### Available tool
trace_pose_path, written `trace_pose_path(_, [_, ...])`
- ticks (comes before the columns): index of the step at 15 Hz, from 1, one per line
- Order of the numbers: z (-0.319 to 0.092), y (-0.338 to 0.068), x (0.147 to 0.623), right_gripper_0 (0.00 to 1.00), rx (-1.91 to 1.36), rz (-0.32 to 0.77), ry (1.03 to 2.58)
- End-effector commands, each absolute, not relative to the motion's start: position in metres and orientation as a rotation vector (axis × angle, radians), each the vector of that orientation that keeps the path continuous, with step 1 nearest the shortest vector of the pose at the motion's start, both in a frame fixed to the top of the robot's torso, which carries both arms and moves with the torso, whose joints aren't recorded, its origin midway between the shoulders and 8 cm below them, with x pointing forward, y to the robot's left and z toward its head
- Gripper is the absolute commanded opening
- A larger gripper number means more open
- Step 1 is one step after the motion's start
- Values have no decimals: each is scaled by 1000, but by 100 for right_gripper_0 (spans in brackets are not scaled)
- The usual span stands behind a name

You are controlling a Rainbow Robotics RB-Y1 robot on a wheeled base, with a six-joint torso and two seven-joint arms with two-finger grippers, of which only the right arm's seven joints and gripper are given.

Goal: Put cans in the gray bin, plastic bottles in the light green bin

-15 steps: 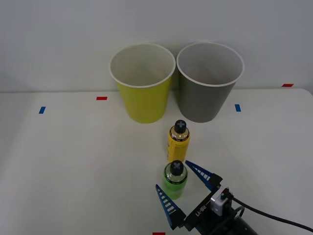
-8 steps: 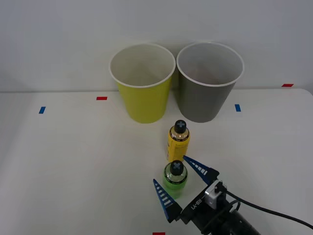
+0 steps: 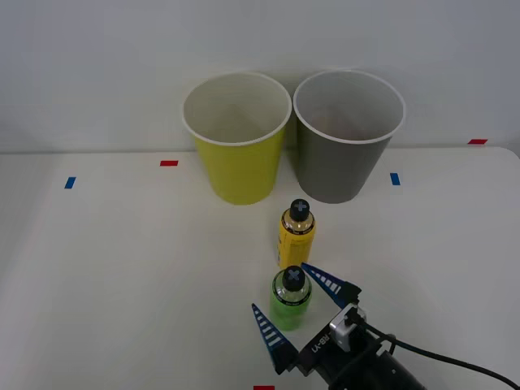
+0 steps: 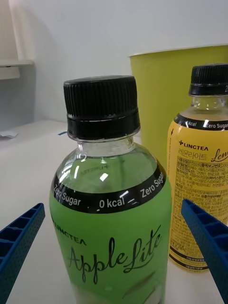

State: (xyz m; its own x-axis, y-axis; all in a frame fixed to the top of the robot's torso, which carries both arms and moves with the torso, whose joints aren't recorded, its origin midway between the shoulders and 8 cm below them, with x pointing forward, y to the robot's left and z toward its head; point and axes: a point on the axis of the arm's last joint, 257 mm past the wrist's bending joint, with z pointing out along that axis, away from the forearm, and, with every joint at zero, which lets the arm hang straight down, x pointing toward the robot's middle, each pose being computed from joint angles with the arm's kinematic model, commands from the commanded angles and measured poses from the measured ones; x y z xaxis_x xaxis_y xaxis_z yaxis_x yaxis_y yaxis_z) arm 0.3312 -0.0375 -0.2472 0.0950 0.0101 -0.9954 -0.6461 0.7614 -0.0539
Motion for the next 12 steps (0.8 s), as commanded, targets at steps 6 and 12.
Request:
trace_pose_path(6, [-247,-36,334,100,-588,494,1396])
trace_pose_path(12, [-248,-28,343,0,-570,485,1420])
